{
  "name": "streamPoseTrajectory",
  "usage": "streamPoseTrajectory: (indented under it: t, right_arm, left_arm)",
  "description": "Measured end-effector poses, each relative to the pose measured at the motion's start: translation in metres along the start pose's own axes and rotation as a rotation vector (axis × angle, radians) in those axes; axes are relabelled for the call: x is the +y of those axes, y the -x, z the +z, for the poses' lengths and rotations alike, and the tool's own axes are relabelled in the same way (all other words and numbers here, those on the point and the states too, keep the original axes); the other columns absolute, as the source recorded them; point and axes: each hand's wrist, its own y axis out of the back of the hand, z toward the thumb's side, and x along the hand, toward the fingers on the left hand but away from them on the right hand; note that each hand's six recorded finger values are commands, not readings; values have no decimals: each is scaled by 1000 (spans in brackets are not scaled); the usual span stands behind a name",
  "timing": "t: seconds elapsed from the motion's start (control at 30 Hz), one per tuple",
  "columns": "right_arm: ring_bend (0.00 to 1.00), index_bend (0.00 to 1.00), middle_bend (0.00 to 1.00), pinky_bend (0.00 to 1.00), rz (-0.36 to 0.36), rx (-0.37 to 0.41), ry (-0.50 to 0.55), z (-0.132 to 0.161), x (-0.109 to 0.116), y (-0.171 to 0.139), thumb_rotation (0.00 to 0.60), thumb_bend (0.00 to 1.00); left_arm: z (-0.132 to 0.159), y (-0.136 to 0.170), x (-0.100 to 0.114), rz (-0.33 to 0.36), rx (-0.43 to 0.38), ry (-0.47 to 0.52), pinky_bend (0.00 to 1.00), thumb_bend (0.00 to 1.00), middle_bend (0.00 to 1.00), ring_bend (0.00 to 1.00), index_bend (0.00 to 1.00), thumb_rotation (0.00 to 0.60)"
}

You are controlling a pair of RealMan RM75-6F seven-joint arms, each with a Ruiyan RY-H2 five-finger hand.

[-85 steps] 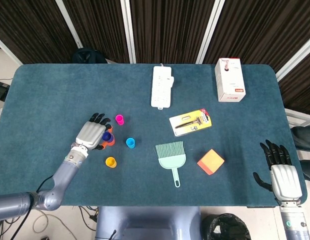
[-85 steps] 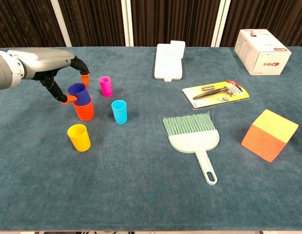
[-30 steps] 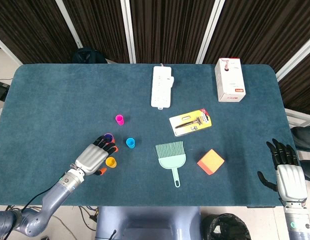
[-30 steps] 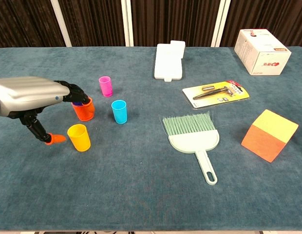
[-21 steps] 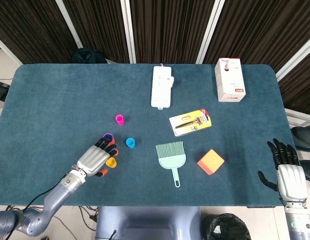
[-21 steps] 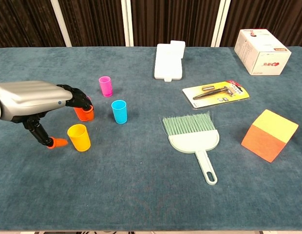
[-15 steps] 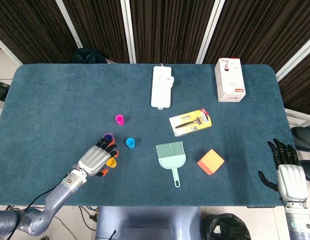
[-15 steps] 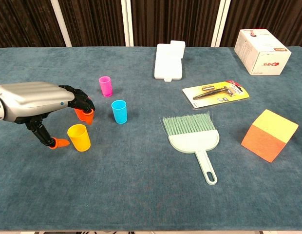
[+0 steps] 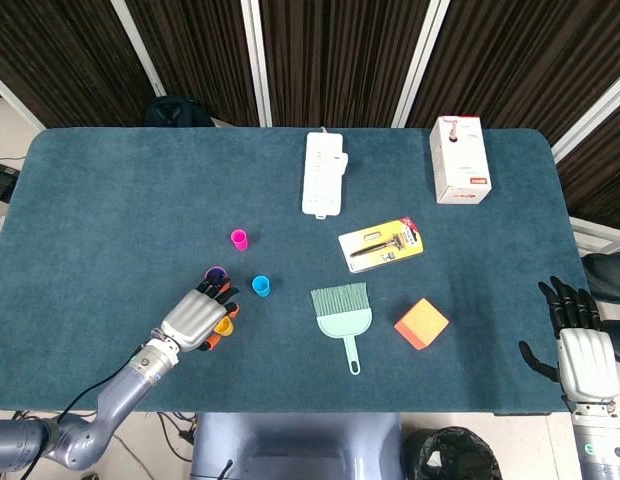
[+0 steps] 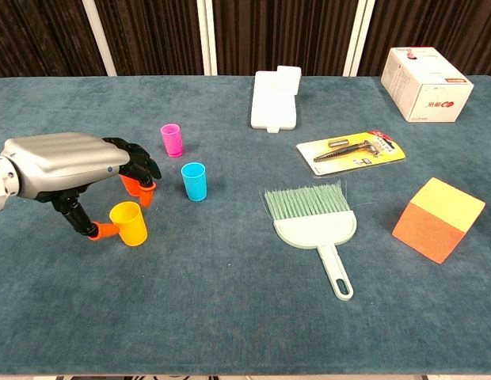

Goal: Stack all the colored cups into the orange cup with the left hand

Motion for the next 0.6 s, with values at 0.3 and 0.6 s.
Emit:
streamPoseTrajectory:
  t: [0.3, 0.6]
  right_arm:
    - [86, 89, 46, 36, -1, 0, 5, 0, 1, 0, 600, 343]
    - [86, 89, 46, 36, 4, 0, 5, 0, -1, 0, 600, 344]
  left_arm:
    - [-4, 0, -1, 3, 20, -7, 0, 315, 152, 0, 420, 600]
    - [-7, 0, -1, 0, 27, -4, 0, 360, 164, 0, 457, 600]
